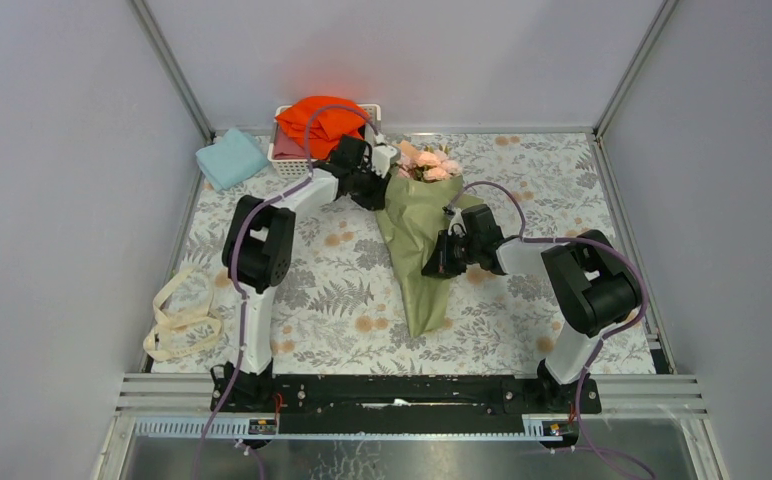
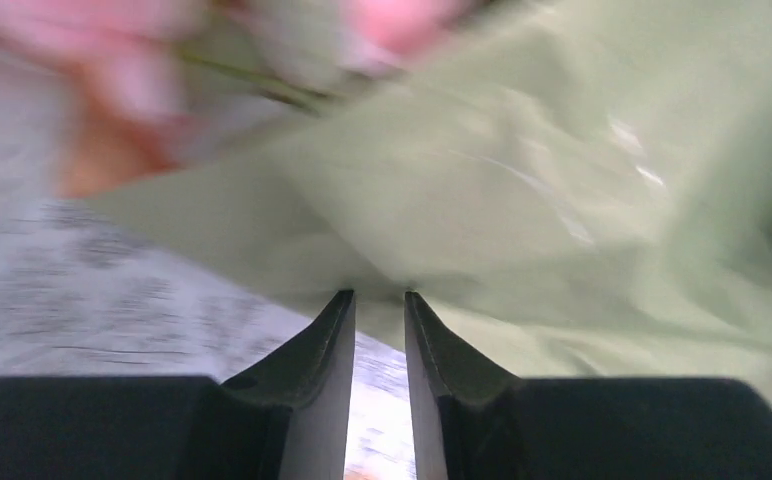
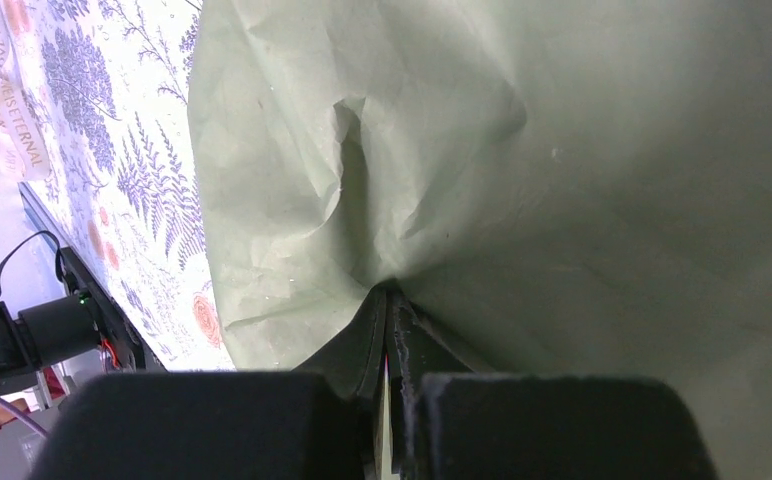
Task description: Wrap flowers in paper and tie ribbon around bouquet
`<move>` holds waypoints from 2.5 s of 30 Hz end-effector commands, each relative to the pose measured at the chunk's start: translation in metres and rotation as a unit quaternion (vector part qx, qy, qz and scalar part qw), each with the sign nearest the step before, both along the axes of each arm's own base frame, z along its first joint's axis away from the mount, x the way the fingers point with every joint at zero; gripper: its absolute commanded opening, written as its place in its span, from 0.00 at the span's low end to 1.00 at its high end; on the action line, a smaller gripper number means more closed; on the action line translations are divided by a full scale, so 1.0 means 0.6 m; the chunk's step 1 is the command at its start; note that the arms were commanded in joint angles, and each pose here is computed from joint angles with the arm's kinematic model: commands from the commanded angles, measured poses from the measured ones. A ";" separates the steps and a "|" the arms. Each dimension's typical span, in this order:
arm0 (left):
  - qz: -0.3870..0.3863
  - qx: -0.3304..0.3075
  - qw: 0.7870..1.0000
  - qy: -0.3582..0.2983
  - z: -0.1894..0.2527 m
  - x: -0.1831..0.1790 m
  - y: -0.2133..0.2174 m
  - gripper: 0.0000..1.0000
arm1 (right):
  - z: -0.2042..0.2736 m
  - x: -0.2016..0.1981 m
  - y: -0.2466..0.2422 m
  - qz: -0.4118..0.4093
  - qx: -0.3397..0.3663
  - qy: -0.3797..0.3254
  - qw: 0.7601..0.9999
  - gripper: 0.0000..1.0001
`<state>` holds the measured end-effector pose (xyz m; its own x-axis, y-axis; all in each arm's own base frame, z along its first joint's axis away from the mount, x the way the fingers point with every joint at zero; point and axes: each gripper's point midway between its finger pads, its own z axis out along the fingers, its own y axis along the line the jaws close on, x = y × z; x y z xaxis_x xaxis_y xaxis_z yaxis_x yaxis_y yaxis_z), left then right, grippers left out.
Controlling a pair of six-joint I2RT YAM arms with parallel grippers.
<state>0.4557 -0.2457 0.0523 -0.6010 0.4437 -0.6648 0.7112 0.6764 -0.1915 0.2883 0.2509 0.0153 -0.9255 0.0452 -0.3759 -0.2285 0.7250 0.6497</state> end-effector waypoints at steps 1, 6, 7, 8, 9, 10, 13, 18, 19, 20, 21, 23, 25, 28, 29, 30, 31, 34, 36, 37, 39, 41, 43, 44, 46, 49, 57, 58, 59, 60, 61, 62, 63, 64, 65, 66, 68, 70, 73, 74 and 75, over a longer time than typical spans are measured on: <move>0.110 0.035 0.988 -0.104 0.030 0.141 0.063 0.31 | -0.025 -0.016 -0.020 0.007 -0.034 0.012 0.999 0.02; 0.144 0.086 0.981 -0.100 0.006 0.198 0.109 0.32 | -0.019 -0.012 -0.023 0.008 -0.043 0.005 0.999 0.02; 0.142 0.085 0.981 -0.101 0.018 0.198 0.108 0.32 | -0.015 -0.009 -0.022 0.008 -0.043 0.003 0.999 0.03; 0.133 0.078 0.983 -0.102 0.035 0.190 0.102 0.33 | -0.013 -0.007 -0.022 0.009 -0.044 0.001 0.999 0.03; 0.121 0.062 0.985 -0.104 0.061 0.175 0.091 0.34 | -0.009 -0.005 -0.020 0.011 -0.043 -0.001 0.999 0.03; 0.108 0.039 0.986 -0.121 0.115 0.156 0.077 0.36 | -0.005 -0.002 -0.019 0.012 -0.042 -0.004 0.999 0.03; 0.042 0.000 0.990 -0.132 0.184 0.055 0.021 0.38 | 0.001 0.002 -0.016 0.015 -0.040 -0.007 0.999 0.04; -0.134 0.009 0.984 -0.120 0.160 -0.170 -0.099 0.38 | 0.012 0.013 -0.005 0.018 -0.026 -0.013 0.999 0.04; -0.172 0.016 0.979 -0.108 0.135 -0.218 -0.116 0.38 | 0.014 0.015 -0.002 0.018 -0.022 -0.014 0.999 0.05; -0.207 0.023 0.972 -0.107 0.118 -0.254 -0.130 0.38 | 0.017 0.017 0.000 0.017 -0.018 -0.015 1.000 0.06; -0.242 0.034 0.963 -0.109 0.100 -0.288 -0.144 0.39 | 0.019 0.019 0.001 0.016 -0.015 -0.016 1.000 0.07; -0.293 0.057 0.946 -0.123 0.066 -0.341 -0.166 0.43 | 0.030 0.025 0.004 0.012 -0.009 -0.024 1.000 0.09; -0.324 0.082 0.933 -0.131 0.032 -0.371 -0.178 0.47 | 0.041 0.034 0.008 0.006 -0.001 -0.031 0.999 0.12; -0.341 0.116 0.921 -0.150 -0.014 -0.389 -0.192 0.52 | 0.051 0.046 0.013 -0.002 0.007 -0.036 0.999 0.13; -0.347 0.124 0.917 -0.154 -0.027 -0.396 -0.193 0.54 | 0.054 0.051 0.013 -0.004 0.009 -0.038 0.999 0.14; -0.352 0.134 0.913 -0.156 -0.041 -0.400 -0.192 0.55 | 0.056 0.055 0.012 -0.007 0.010 -0.038 0.999 0.15; -0.357 0.144 0.909 -0.158 -0.053 -0.404 -0.188 0.55 | 0.061 0.060 0.010 -0.011 0.012 -0.041 0.999 0.17; -0.369 0.166 0.902 -0.149 -0.084 -0.414 -0.171 0.56 | 0.090 0.084 -0.012 -0.033 0.020 -0.061 0.997 0.27; -0.380 0.175 0.897 -0.142 -0.099 -0.422 -0.159 0.56 | 0.117 0.105 -0.039 -0.059 0.025 -0.080 0.995 0.36; -0.385 0.178 0.895 -0.137 -0.106 -0.426 -0.154 0.56 | 0.129 0.115 -0.058 -0.075 0.023 -0.087 0.993 0.43; -0.393 0.185 0.892 -0.128 -0.117 -0.432 -0.145 0.56 | 0.141 0.133 -0.106 -0.111 0.000 -0.099 0.989 0.65; -0.399 0.190 0.889 -0.121 -0.124 -0.436 -0.139 0.56 | 0.141 0.142 -0.153 -0.143 -0.019 -0.106 0.984 0.83; -0.404 0.191 0.887 -0.117 -0.126 -0.440 -0.136 0.56 | 0.133 0.145 -0.181 -0.155 -0.017 -0.104 0.982 0.99; -0.406 0.191 0.886 -0.115 -0.127 -0.442 -0.135 0.56 | 0.125 0.142 -0.186 -0.150 -0.018 -0.099 0.984 0.99; -0.409 0.191 0.886 -0.111 -0.128 -0.444 -0.134 0.56 | 0.110 0.135 -0.173 -0.110 -0.007 -0.089 0.990 1.00; -0.409 0.193 0.885 -0.108 -0.132 -0.446 -0.132 0.56 | 0.066 0.135 -0.149 -0.074 0.026 -0.048 0.996 1.00; -0.412 0.200 0.882 -0.112 -0.133 -0.444 -0.127 0.56 | 0.016 0.181 -0.086 -0.063 0.135 -0.014 0.989 0.95; -0.414 0.202 0.880 -0.114 -0.134 -0.443 -0.126 0.56 | 0.013 0.183 -0.074 -0.059 0.149 -0.011 0.987 0.94; -0.414 0.204 0.879 -0.116 -0.133 -0.442 -0.125 0.56 | 0.017 0.189 -0.061 -0.052 0.165 -0.019 0.985 0.93; -0.415 0.205 0.879 -0.117 -0.133 -0.441 -0.123 0.56 | 0.017 0.190 -0.050 -0.049 0.179 -0.018 0.982 0.90; -0.415 0.206 0.878 -0.120 -0.132 -0.439 -0.123 0.56 | 0.019 0.192 -0.042 -0.050 0.193 -0.017 0.980 0.88; -0.417 0.208 0.876 -0.122 -0.132 -0.439 -0.122 0.56 | 0.023 0.196 -0.034 -0.050 0.205 -0.019 0.977 0.84; -0.417 0.210 0.876 -0.124 -0.131 -0.437 -0.122 0.56 | 0.023 0.197 -0.029 -0.050 0.216 -0.018 0.975 0.76; -0.416 0.211 0.875 -0.125 -0.130 -0.436 -0.121 0.56 | 0.029 0.200 -0.025 -0.051 0.225 -0.019 0.973 0.67; -0.416 0.212 0.875 -0.126 -0.130 -0.435 -0.120 0.56 | 0.032 0.203 -0.022 -0.051 0.235 -0.019 0.971 0.57; -0.416 0.213 0.875 -0.127 -0.128 -0.435 -0.120 0.56 | 0.038 0.204 -0.020 -0.050 0.245 -0.020 0.968 0.48; -0.417 0.209 0.876 -0.124 -0.123 -0.437 -0.120 0.56 | 0.050 0.203 -0.018 -0.051 0.262 -0.022 0.963 0.23; -0.416 0.198 0.879 -0.120 -0.110 -0.438 -0.123 0.56 | 0.057 0.202 -0.019 -0.056 0.265 -0.023 0.962 0.00; -0.409 0.170 0.891 -0.098 -0.063 -0.436 -0.132 0.63 | 0.064 0.199 -0.023 -0.061 0.254 -0.029 0.965 0.00; -0.404 0.156 0.897 -0.088 -0.036 -0.432 -0.134 0.69 | 0.066 0.199 -0.025 -0.064 0.248 -0.034 0.966 0.00; -0.393 0.142 0.905 -0.078 -0.003 -0.422 -0.135 0.76 | 0.068 0.198 -0.028 -0.068 0.239 -0.038 0.968 0.00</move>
